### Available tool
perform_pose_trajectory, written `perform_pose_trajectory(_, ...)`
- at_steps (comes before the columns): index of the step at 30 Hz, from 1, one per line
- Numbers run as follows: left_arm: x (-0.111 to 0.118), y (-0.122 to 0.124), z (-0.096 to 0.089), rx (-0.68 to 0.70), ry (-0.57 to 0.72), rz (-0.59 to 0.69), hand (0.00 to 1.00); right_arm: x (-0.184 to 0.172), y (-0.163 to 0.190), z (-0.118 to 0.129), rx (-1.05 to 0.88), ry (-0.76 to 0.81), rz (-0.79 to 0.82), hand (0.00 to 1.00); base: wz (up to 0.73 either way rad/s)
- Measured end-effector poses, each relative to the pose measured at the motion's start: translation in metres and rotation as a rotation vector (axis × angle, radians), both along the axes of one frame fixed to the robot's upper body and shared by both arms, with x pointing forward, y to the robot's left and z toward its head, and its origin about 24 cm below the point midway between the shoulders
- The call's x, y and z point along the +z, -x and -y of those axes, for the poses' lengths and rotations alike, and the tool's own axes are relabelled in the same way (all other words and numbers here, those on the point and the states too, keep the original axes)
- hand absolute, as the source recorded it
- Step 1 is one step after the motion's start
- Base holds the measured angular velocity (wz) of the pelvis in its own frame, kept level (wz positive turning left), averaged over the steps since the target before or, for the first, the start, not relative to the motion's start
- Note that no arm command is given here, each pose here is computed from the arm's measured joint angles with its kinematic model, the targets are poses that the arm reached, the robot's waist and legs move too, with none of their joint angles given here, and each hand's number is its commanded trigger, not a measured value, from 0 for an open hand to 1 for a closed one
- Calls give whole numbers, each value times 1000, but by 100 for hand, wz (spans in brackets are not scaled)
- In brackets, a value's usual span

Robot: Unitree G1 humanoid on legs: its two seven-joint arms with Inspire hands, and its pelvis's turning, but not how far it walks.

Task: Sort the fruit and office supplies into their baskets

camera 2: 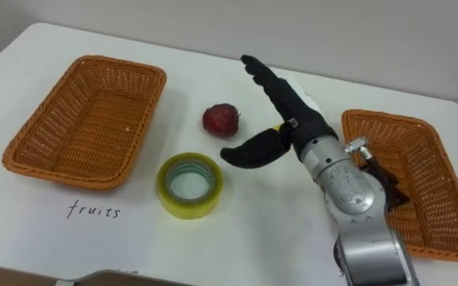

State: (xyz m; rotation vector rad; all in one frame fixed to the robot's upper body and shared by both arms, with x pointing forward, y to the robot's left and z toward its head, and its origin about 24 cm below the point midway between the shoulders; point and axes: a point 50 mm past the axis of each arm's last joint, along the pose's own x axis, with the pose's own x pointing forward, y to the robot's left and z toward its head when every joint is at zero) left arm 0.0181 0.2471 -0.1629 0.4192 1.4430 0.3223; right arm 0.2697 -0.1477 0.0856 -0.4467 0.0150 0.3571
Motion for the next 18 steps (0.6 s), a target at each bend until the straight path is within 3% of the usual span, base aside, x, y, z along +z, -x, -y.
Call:
perform_pose_trajectory(6, 2, -16, 1, -22, -9, 57, 0, -7, -3, -9, 35, 4, -34, 0, 8)
perform_pose_trajectory(18, 3, -18, 2, -15, -19, 47, 0, -20, 0, -27, 81, 113, -98, 0, 2)
